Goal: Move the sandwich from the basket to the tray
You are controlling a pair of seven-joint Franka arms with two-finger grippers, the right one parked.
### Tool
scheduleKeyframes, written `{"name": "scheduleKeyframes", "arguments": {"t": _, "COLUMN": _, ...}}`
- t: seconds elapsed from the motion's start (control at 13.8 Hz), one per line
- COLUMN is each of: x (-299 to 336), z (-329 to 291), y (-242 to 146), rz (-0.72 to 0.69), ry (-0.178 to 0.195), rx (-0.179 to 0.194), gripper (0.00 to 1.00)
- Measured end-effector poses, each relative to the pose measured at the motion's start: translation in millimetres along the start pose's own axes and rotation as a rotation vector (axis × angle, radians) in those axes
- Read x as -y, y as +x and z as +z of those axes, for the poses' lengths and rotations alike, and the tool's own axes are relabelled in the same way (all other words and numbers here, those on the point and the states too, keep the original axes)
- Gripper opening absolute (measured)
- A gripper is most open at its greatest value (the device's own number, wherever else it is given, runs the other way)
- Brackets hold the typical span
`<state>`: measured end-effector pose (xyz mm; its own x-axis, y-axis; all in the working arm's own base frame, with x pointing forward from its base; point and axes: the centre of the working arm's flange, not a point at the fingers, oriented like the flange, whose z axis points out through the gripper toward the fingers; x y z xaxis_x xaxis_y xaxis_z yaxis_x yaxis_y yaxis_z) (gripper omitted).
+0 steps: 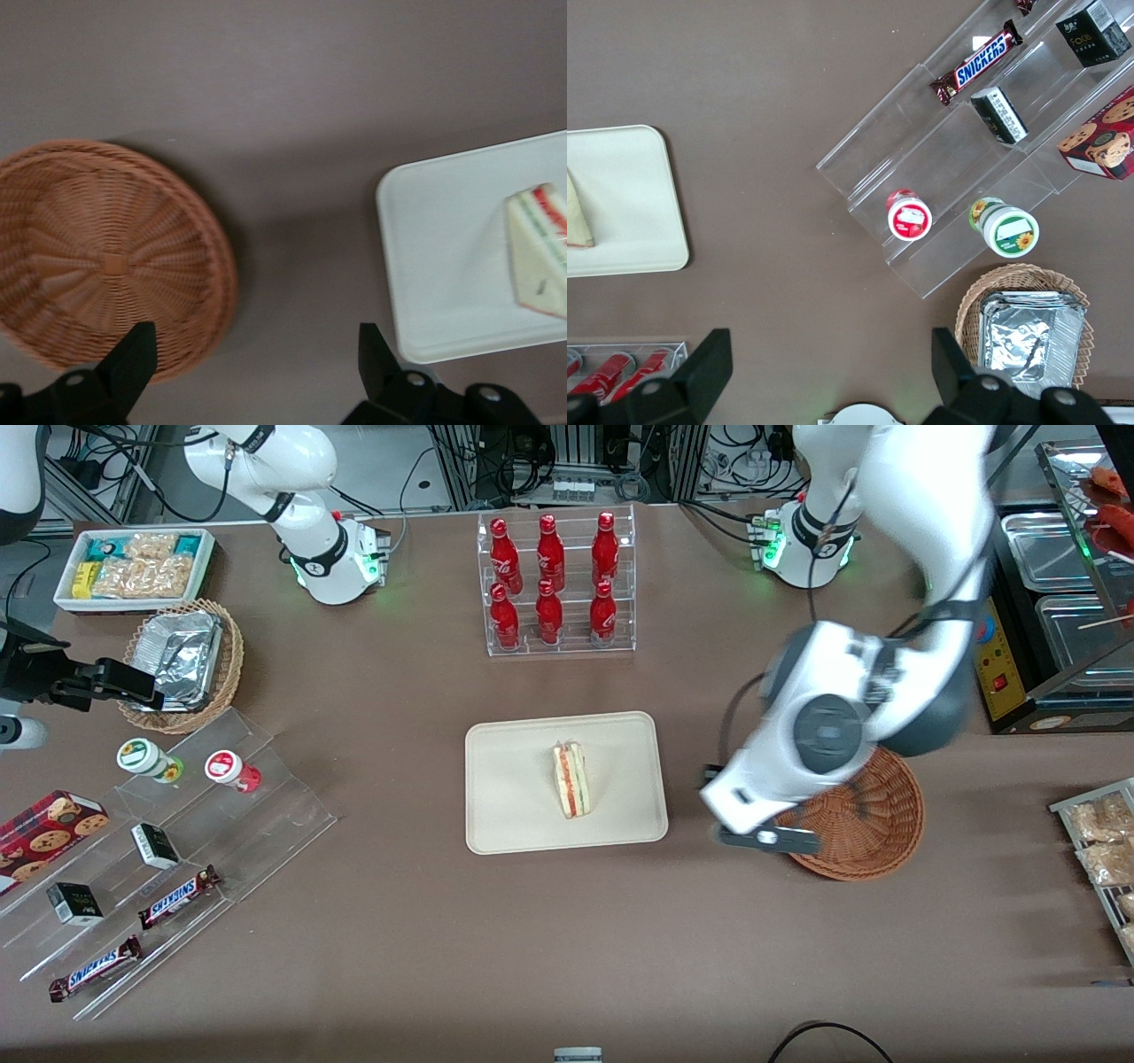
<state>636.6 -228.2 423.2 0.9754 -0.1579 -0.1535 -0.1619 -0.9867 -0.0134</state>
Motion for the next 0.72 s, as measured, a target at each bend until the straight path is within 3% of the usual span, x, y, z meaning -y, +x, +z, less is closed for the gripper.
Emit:
{"name": "scheduleKeyframes", "arguments": {"t": 0.29, "x": 83, "z": -35, "y": -25, "rz": -0.001, "ry": -0.007, "rx": 0.030, "gripper": 1.00}}
{"name": "scheduleKeyframes", "arguments": {"t": 0.72, "x": 114, "z": -78, "y": -79, "rz": -0.046, "ry": 0.005, "rx": 0.041, "gripper": 1.00}}
